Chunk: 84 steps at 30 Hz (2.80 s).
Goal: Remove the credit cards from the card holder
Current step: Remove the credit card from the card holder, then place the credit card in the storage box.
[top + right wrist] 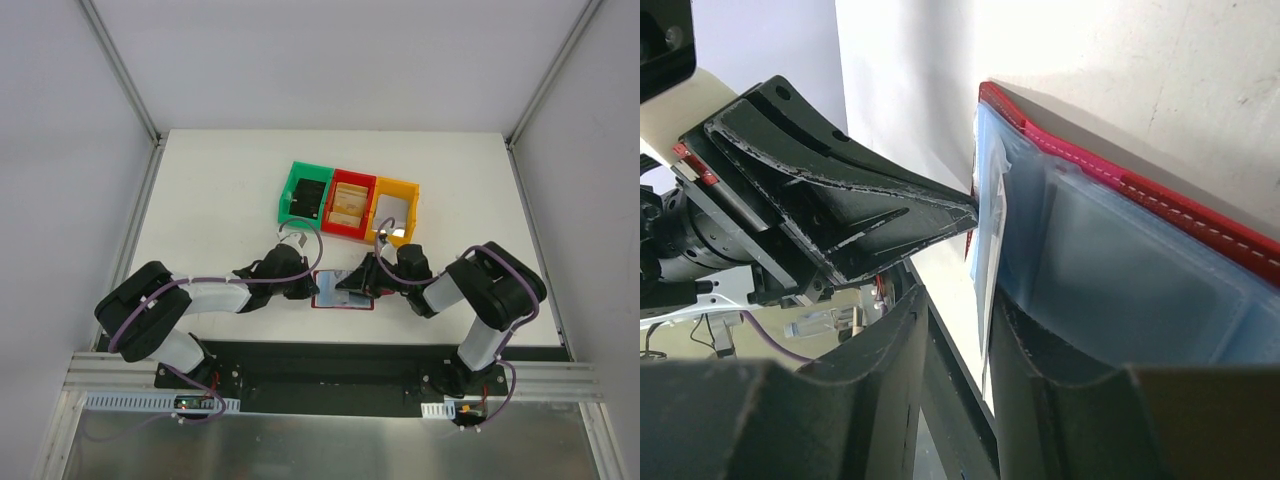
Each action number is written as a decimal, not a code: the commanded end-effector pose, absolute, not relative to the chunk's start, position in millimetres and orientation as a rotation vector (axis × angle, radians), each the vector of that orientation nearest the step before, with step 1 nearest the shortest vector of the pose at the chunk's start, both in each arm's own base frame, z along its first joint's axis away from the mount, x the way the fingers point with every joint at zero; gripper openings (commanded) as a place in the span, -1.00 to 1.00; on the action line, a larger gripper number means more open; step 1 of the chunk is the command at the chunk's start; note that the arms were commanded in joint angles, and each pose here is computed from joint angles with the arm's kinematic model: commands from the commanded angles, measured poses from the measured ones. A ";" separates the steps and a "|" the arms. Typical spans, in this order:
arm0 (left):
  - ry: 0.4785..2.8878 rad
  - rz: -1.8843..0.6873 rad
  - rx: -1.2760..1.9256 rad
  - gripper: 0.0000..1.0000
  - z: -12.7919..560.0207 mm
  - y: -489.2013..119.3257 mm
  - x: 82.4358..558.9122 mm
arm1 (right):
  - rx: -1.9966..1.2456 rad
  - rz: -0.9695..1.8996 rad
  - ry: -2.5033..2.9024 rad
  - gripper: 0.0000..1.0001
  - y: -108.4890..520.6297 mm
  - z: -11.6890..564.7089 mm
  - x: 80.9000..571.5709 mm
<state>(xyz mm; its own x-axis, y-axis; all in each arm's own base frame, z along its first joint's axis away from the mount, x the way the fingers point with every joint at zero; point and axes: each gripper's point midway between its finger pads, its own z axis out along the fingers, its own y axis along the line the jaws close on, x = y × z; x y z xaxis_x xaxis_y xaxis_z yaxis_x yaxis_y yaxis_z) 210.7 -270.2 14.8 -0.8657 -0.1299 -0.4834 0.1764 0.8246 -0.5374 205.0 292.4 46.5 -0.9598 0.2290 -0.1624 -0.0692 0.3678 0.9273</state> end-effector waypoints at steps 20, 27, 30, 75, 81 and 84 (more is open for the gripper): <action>2.604 -0.636 -0.004 -1.00 -18.3 -238.0 197.5 | 0.091 1.633 2.278 -0.73 282.4 62.4 211.9; 2.594 -0.644 -0.002 -1.00 -15.3 -238.6 198.2 | 0.079 1.611 2.290 -0.99 279.6 61.3 210.9; 2.593 -0.647 -0.002 -1.00 -14.9 -238.5 197.4 | 0.078 1.590 2.303 -0.99 276.9 59.2 210.0; 1.843 -1.243 0.298 0.10 169.1 -283.7 193.3 | -0.574 0.816 2.168 -0.99 192.5 174.5 188.2; 1.664 -1.486 0.470 0.12 207.0 -301.2 161.6 | -0.778 1.095 2.220 -0.99 215.4 194.4 147.2; 1.639 -1.563 0.557 0.15 218.9 -308.1 149.6 | -0.855 1.157 2.194 -0.99 220.3 202.2 133.5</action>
